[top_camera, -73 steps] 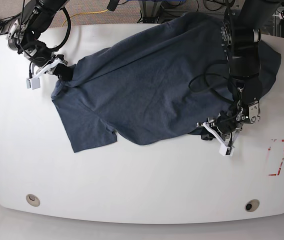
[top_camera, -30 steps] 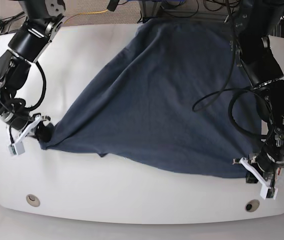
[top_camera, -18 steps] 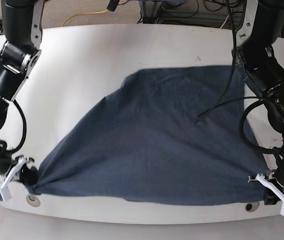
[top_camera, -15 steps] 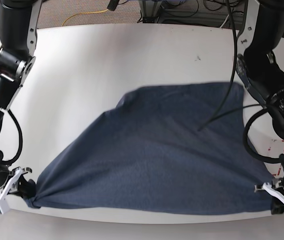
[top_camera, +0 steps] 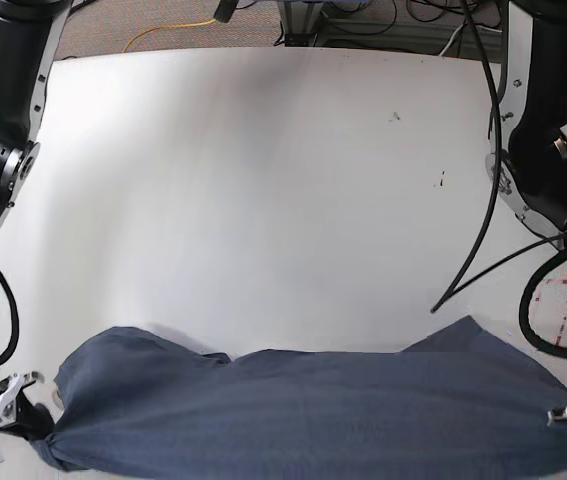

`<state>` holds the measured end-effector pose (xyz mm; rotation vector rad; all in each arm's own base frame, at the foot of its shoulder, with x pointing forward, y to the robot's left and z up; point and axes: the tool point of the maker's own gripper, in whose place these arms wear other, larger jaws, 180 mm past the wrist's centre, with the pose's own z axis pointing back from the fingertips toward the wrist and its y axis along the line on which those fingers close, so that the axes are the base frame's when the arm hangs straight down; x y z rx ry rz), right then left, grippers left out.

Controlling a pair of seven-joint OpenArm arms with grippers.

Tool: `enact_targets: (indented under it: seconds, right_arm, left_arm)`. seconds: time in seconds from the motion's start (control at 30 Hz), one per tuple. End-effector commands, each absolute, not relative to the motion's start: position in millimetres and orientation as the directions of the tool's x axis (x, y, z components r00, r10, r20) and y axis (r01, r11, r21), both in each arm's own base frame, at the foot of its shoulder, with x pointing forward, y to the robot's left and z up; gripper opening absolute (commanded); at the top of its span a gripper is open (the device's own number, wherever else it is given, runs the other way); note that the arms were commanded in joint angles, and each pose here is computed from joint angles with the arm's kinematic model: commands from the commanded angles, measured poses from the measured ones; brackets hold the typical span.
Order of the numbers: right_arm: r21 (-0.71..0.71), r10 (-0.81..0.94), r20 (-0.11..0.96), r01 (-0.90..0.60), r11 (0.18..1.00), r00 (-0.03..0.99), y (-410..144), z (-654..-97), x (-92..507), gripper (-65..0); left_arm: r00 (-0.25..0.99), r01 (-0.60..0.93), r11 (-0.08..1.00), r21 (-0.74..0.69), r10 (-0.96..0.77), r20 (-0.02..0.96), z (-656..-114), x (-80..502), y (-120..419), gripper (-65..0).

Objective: Fold the T-shirt properly
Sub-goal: 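Lift the shirt with both grippers and pull it toward the robot, then lay the shirt back down flat, stretching it between both grippers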

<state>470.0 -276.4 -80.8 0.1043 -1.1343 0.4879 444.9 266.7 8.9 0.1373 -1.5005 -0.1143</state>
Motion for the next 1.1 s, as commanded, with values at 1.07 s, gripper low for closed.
enact_targets:
  seconds: [1.07]
  right_arm:
    - [0.475,-0.068,0.608,-0.293,0.83,0.791,-236,-363,291,-65.0]
  left_arm:
    - [0.702,0.238,0.927,0.29,-0.37,0.608,-295,288,288,-65.0]
